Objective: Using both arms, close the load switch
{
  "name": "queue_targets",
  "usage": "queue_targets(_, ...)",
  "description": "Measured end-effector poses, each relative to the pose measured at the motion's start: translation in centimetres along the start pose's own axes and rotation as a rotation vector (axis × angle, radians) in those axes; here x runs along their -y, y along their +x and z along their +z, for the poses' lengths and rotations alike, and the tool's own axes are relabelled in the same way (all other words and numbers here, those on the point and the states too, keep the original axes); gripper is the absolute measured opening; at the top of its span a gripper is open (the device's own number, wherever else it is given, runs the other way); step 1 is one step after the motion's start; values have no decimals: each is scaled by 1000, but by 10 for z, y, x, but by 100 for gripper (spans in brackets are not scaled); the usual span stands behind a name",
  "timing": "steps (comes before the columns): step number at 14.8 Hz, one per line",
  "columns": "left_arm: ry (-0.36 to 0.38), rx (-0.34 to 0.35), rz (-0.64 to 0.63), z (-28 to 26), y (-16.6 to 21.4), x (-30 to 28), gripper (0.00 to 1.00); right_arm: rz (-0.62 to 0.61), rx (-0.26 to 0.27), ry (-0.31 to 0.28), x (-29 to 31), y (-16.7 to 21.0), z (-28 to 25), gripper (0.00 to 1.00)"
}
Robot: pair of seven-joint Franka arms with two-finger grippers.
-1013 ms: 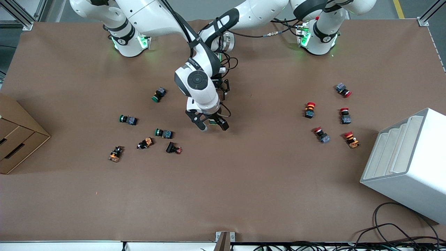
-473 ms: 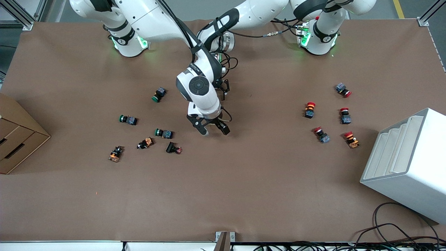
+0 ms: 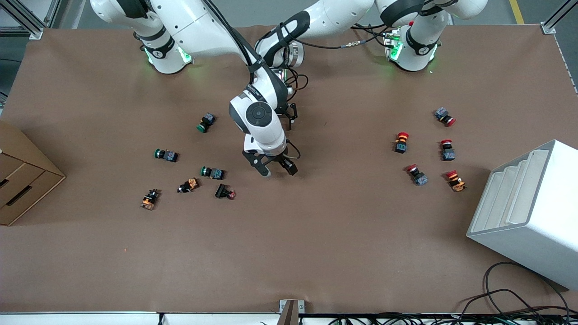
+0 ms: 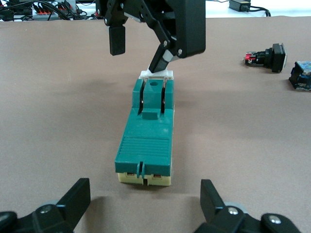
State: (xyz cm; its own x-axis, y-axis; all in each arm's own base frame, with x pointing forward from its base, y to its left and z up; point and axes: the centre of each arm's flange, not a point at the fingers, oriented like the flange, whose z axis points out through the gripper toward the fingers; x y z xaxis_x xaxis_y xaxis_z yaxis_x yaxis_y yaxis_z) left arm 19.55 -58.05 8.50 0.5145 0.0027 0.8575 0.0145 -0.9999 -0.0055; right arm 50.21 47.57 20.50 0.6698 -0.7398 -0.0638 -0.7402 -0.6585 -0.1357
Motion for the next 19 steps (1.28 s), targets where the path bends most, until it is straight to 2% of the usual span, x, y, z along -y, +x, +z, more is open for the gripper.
queue_targets(3, 1, -1, -1, 1, 1, 0, 100, 0, -2, 18, 5, 6, -4, 100)
queue_targets(5, 1, -2, -3, 1, 2, -1, 100, 5, -6, 42, 15, 20, -16, 100)
queue_targets(7, 2, -2, -4, 2, 2, -1, 100, -4, -9, 36, 22, 42, -26, 100)
queue_targets(10, 1, -3, -6, 2, 3, -2, 100, -83, -5, -20, 23, 88, -47, 100)
queue_targets(12, 0, -6, -4, 2, 6, -4, 100, -178, 11, -70, 15, 133, -75, 100)
queue_targets(16, 2, -14, -7, 4, 22, -16, 100, -405, 82, -161, -22, 227, -144, 100)
queue_targets(19, 47, 15, 1, 8, 41, -27, 100, -560, 120, -210, -62, 289, -201, 100)
